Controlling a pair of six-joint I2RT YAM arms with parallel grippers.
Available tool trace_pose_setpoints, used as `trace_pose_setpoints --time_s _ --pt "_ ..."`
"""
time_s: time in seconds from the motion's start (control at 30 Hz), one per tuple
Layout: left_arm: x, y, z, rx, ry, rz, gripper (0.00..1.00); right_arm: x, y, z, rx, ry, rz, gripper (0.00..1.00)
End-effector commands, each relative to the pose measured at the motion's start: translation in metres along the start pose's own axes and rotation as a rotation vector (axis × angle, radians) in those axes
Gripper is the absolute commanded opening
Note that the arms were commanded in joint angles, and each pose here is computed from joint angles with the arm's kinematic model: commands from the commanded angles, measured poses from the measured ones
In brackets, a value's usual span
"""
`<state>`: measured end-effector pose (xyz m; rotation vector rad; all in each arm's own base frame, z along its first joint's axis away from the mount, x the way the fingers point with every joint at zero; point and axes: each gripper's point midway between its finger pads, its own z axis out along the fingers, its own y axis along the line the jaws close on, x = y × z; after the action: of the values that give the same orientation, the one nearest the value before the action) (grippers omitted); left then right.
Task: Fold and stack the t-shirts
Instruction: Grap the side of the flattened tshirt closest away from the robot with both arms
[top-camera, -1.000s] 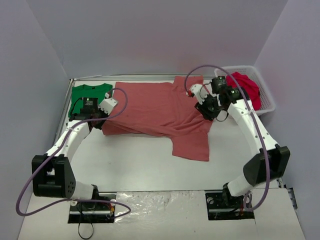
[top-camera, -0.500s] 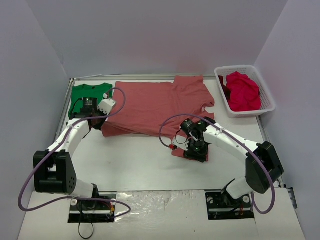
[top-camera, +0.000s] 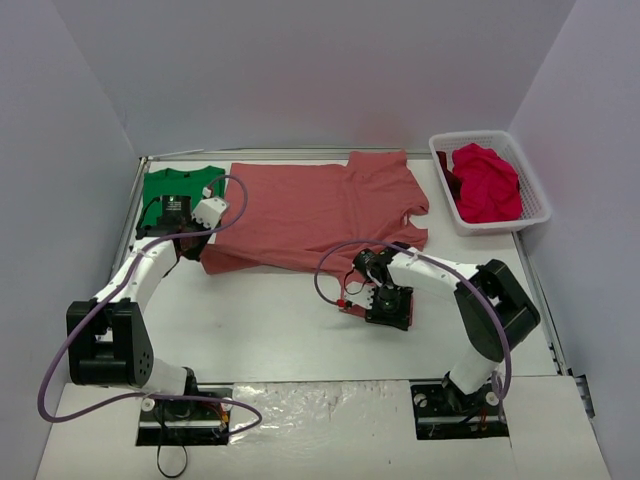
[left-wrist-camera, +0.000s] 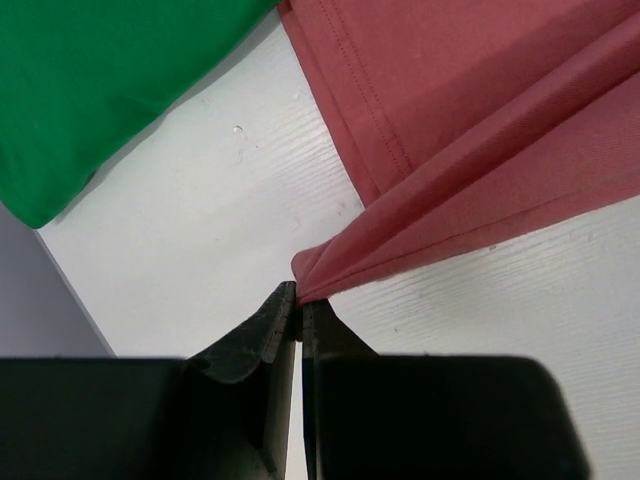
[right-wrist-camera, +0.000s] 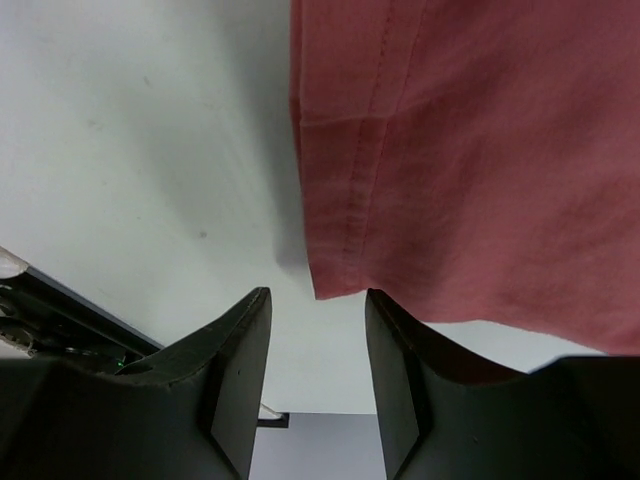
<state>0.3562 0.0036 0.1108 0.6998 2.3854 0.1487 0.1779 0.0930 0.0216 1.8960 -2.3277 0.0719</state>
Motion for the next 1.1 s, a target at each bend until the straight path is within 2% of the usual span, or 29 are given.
trace_pose_setpoints --time_s 0.0,0.33,0.43,0.5,0.53,0.6,0.63,0.83,0.87,1.07 --pt "0.0 0.001 -0.003 0.002 -0.008 -0.018 0.02 0.005 -0.003 0.003 -0.009 0.043 -0.005 0.39" --pt "0.002 -0.002 0.001 0.016 -0.011 -0.01 0.02 -0.002 -0.004 0.015 -0.052 0.073 0.005 0.46" --pt "0.002 -0.004 0.001 0.029 -0.014 -0.009 0.02 -0.006 -0.005 0.018 -0.05 0.074 0.018 0.45" --pt "0.001 -0.006 0.0 0.038 -0.017 -0.011 0.02 -0.008 -0.007 0.02 -0.03 0.076 0.025 0.41" --pt "0.001 -0.006 0.0 0.037 -0.02 -0.009 0.02 -0.009 -0.008 0.022 -0.016 0.084 0.026 0.29" --pt "0.0 -0.006 -0.001 0.039 -0.023 -0.009 0.02 -0.009 -0.009 0.024 -0.014 0.082 0.034 0.14" --pt "0.001 -0.007 -0.001 0.042 -0.022 -0.009 0.02 -0.007 -0.013 0.023 0.008 0.101 0.031 0.01" --pt "0.0 -0.011 -0.007 0.06 -0.035 0.017 0.02 -0.003 -0.013 0.003 0.0 0.067 0.061 0.0" --pt "0.002 -0.012 -0.009 0.065 -0.03 0.025 0.02 -0.001 -0.006 -0.003 -0.053 0.048 0.079 0.0" --pt "0.011 -0.03 -0.036 0.115 -0.064 0.111 0.02 0.006 0.0 -0.058 -0.112 -0.096 0.136 0.0"
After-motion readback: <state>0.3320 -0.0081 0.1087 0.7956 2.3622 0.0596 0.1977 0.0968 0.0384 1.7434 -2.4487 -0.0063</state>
